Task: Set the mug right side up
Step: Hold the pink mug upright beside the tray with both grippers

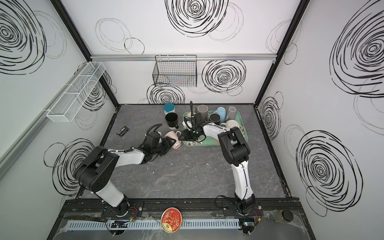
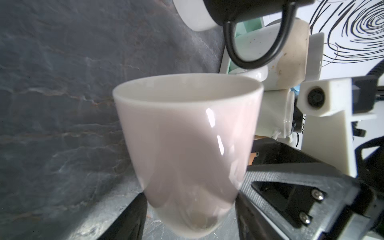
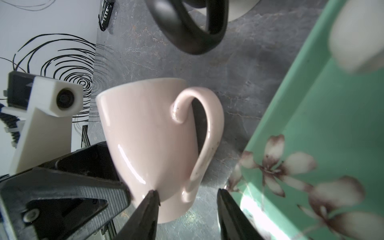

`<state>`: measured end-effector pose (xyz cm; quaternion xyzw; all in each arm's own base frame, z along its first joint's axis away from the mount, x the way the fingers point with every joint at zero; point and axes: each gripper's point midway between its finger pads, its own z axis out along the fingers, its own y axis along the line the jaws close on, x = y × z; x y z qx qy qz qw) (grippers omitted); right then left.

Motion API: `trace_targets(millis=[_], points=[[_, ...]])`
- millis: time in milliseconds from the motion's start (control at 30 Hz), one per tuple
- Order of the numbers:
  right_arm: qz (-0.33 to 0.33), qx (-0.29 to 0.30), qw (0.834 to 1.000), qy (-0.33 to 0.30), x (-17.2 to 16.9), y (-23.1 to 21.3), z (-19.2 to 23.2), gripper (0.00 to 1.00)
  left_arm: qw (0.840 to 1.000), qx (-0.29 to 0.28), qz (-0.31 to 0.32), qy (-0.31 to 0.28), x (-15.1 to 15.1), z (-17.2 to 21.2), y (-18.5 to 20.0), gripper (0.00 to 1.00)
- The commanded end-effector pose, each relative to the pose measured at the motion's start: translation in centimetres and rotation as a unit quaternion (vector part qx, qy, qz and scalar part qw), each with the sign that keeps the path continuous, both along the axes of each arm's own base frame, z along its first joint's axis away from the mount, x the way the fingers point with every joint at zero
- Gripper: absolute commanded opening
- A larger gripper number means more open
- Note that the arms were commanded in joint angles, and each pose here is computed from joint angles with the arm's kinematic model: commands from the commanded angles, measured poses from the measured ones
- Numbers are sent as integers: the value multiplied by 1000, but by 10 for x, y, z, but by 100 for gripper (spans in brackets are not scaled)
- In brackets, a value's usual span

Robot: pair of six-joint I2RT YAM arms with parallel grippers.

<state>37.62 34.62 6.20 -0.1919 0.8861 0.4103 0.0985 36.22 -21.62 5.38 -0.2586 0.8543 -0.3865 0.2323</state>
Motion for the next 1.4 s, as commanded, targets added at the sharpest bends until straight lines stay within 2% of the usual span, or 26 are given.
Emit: trace_targets(millis=[0,467,667,1133,1367], points=[[-1,16,1000,-22,7,12,27,50,997,44,-27,61,-23,-40,10,67],[-33,59,997,-21,43,11,31,50,991,82,-76,66,-22,-49,25,64],[-42,53,997,-30,54,3,29,50,990,90,-84,72,-25,-55,31,62],[-40,20,998,-33,57,-7,7,51,986,101,-105,77,-29,-60,38,61],[-11,46,999,-13,48,4,6,50,984,107,-115,79,-29,-63,40,61]])
